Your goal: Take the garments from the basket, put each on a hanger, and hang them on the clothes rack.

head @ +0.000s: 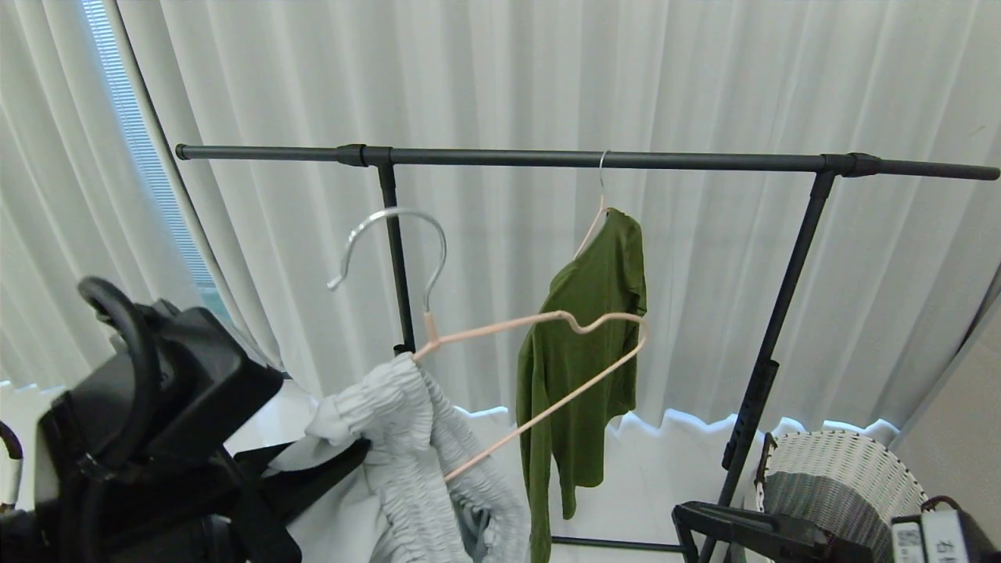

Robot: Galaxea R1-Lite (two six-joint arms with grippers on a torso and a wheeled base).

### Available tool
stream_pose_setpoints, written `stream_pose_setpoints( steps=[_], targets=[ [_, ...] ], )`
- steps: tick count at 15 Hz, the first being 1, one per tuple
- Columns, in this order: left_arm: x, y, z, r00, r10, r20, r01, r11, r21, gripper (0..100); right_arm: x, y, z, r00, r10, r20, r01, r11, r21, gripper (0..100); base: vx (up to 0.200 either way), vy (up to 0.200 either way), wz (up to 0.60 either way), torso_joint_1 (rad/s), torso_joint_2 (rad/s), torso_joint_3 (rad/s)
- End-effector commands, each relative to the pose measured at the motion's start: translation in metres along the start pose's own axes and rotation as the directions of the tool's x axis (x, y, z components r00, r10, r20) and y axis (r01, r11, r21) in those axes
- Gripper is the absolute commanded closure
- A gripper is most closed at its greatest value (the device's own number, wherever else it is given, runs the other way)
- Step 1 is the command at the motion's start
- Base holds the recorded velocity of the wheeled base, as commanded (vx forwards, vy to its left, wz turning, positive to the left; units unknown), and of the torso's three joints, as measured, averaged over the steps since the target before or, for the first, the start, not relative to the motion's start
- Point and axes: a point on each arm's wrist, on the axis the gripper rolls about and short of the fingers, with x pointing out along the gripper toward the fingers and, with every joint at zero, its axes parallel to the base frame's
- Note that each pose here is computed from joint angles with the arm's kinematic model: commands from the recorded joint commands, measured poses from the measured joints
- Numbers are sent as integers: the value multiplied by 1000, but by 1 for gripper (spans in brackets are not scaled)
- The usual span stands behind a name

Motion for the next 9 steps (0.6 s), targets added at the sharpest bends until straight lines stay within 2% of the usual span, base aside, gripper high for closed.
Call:
stream_pose_setpoints(
  steps=[1,3,6,9],
  targets=[
    [-6,4,17,998,8,59,-7,1000,-21,100,35,0,-9,995,-51,-86,57,996,70,0,0,0,0,0,0,0],
    [-9,5,24,996,3,88,-1,1000,-25,100,61,-10,-5,989,-112,-91,124,983,136,0,0,0,0,0,0,0],
    [-12,3,29,994,-13,110,15,1000,-21,100,93,-28,-7,974,-198,-113,216,960,180,0,0,0,0,0,0,0],
    [-14,0,30,992,-34,118,35,999,-11,100,105,-35,-13,965,-223,-139,247,949,194,0,0,0,0,0,0,0]
  ],
)
